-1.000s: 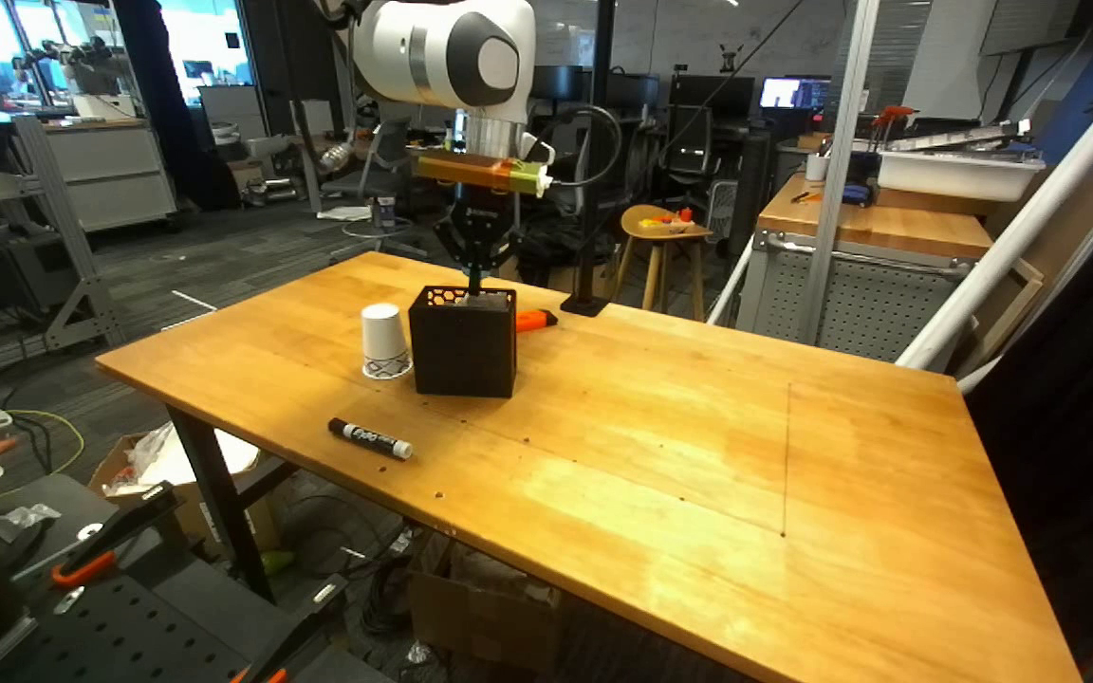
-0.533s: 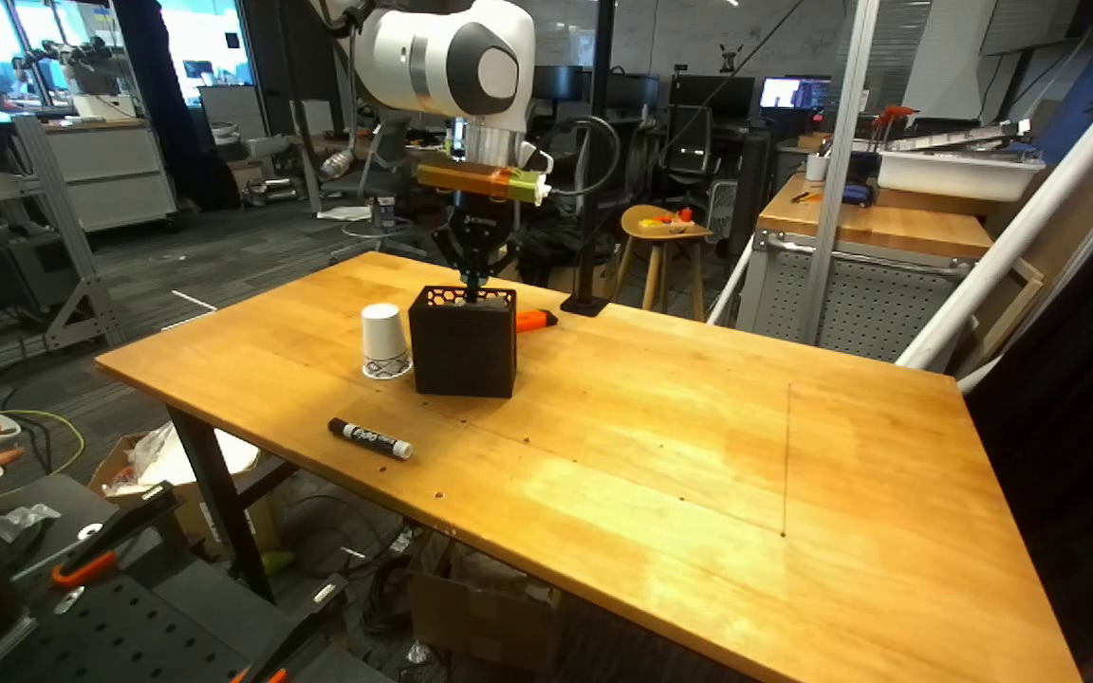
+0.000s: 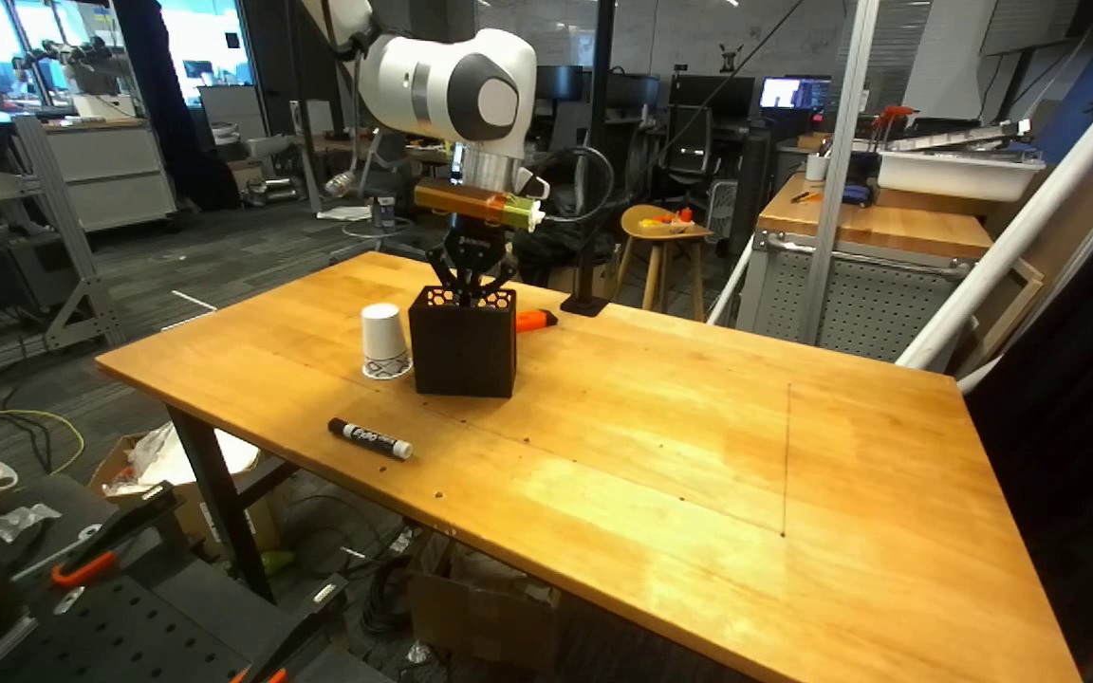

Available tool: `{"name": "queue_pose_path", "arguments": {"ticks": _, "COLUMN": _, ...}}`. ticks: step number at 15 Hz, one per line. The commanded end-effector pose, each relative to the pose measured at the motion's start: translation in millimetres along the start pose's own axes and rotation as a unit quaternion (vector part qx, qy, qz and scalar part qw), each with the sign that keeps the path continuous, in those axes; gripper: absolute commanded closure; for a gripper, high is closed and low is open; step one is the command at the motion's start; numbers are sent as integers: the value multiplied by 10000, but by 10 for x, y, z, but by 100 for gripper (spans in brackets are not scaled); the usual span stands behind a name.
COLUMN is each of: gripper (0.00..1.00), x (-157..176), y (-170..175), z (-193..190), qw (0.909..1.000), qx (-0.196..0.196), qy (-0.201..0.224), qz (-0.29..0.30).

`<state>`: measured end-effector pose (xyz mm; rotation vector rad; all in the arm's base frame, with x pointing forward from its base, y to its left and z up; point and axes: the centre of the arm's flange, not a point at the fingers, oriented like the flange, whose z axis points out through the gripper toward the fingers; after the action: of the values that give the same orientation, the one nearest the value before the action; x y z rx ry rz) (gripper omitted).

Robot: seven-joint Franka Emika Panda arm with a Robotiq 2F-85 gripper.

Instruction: Pick up the towel and put it in the box

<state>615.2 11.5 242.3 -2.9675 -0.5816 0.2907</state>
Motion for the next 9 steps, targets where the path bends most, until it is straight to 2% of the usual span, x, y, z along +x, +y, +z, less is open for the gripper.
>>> {"name": "queue_pose_path", "arguments": {"ticks": 1, "gripper": 99, "x": 64, "y": 61, "z": 260, "qw": 9999, "qx": 150, "qy": -22, "qz": 83}}
{"name": "queue_pose_path", "arguments": {"ticks": 6, "gripper": 99, "x": 125, "y": 109, "z": 538, "qw": 9996, "qx": 214, "qy": 20, "qz": 203}}
{"name": "queue_pose_path", "arguments": {"ticks": 9, "gripper": 99, "x": 11, "y": 67, "z": 400, "qw": 9993, "qx": 217, "qy": 111, "qz": 292}}
